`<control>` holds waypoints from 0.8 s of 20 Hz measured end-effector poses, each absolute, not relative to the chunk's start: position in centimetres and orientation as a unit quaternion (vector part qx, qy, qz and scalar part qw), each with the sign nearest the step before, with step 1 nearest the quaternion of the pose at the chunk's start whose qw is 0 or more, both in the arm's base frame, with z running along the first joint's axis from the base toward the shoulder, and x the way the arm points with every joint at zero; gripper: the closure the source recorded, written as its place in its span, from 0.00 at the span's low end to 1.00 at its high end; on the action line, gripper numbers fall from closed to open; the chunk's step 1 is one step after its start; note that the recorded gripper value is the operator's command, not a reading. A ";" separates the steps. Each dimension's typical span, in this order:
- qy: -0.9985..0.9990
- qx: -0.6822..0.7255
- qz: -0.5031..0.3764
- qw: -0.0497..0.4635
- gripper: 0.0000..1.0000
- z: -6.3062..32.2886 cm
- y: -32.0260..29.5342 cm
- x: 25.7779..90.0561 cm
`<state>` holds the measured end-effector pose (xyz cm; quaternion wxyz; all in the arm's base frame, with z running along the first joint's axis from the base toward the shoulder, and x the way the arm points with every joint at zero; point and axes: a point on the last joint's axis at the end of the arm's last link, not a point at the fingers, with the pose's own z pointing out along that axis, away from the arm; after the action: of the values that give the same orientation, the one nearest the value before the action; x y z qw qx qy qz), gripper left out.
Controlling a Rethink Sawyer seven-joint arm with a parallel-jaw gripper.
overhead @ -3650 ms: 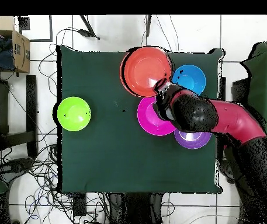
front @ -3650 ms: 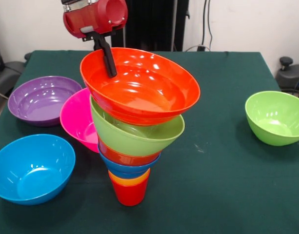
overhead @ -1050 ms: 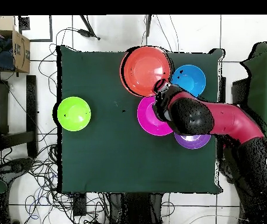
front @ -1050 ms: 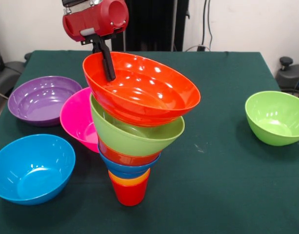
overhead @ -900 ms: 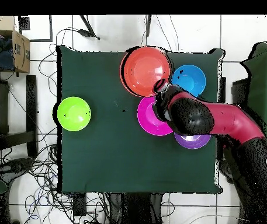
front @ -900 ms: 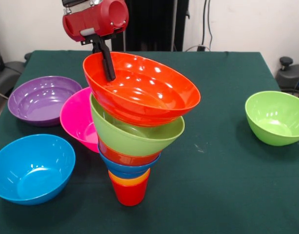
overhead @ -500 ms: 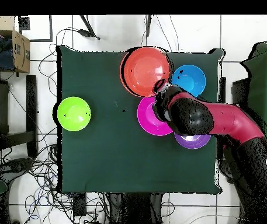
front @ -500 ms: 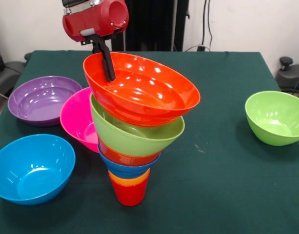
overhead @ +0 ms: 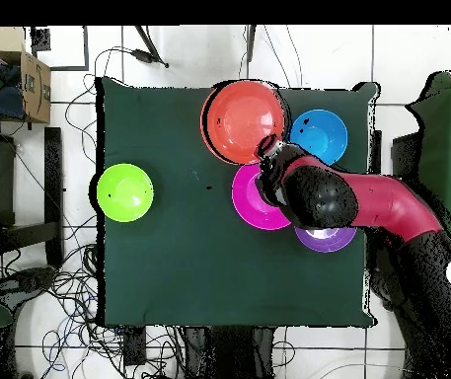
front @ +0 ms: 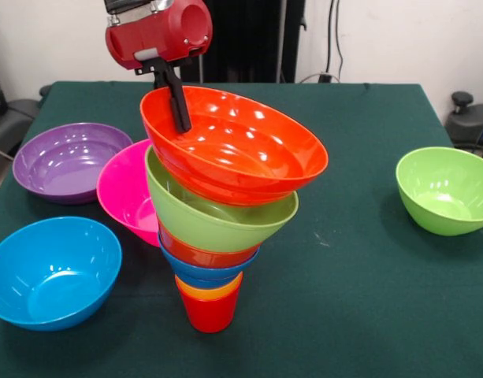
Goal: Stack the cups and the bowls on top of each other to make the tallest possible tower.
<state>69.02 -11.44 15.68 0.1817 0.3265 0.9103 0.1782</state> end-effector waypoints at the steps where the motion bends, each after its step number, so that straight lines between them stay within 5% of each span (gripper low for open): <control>1: 0.910 0.326 0.178 0.181 1.00 15.6 -11.4 69.0; 16: 0.912 0.326 0.186 0.167 1.00 14.1 -10.5 68.6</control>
<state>68.65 -10.52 14.05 0.1672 0.3256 0.9118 0.1862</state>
